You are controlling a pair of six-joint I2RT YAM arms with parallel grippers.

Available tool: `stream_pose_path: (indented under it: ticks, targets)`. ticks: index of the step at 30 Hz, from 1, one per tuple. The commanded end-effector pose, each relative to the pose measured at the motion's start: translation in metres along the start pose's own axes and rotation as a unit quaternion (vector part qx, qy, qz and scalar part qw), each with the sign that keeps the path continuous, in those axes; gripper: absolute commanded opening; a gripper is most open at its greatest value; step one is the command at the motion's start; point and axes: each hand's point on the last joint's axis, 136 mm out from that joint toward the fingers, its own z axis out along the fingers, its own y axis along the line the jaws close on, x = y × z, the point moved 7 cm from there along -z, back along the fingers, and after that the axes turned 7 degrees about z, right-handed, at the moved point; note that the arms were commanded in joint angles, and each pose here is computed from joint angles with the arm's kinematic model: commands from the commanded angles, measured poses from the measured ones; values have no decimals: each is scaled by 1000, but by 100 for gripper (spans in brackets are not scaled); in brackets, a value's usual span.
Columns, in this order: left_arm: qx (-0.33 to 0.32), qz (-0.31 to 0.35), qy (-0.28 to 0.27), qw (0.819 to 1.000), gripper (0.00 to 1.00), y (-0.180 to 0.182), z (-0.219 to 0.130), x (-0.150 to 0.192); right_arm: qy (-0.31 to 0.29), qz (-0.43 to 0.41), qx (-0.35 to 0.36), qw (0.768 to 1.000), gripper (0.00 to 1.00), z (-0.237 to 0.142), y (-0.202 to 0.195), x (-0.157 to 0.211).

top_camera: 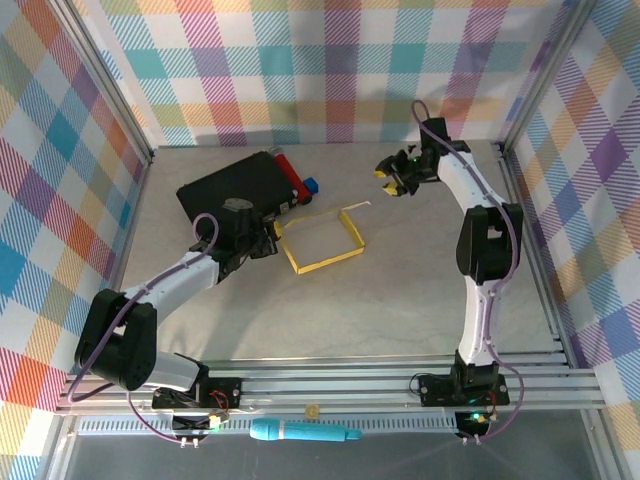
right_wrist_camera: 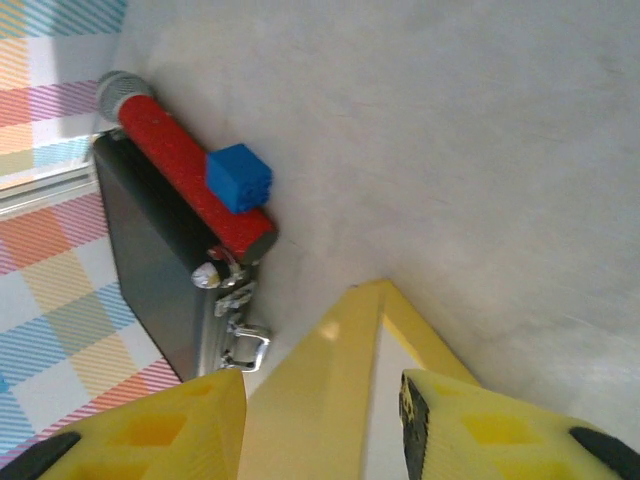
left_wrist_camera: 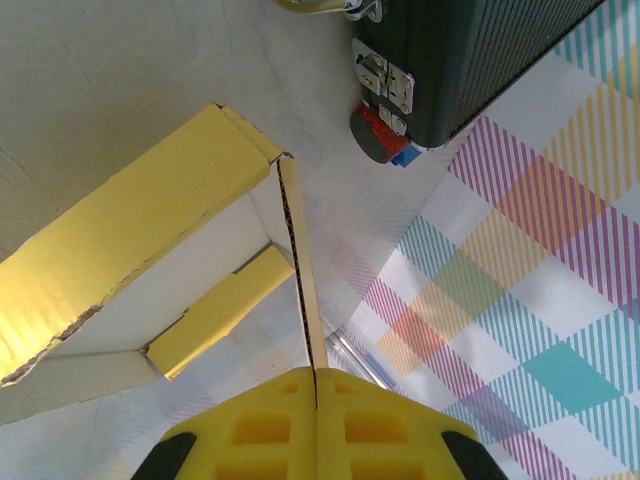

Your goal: Fold the paper box

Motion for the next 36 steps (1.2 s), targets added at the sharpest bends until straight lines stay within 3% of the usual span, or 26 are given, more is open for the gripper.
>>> stream_pose_path:
  ticks: [1, 17, 36]
  targets:
    - [4, -24, 2, 1000, 0, -4, 1, -4, 29, 0, -18, 999, 44, 4, 17, 11]
    - [3, -24, 4, 1000, 0, -8, 4, -7, 119, -1, -15, 993, 43, 39, 9, 43]
    - [1, -22, 5, 1000, 0, -10, 9, -7, 144, 22, 2, 989, 43, 42, -17, 67]
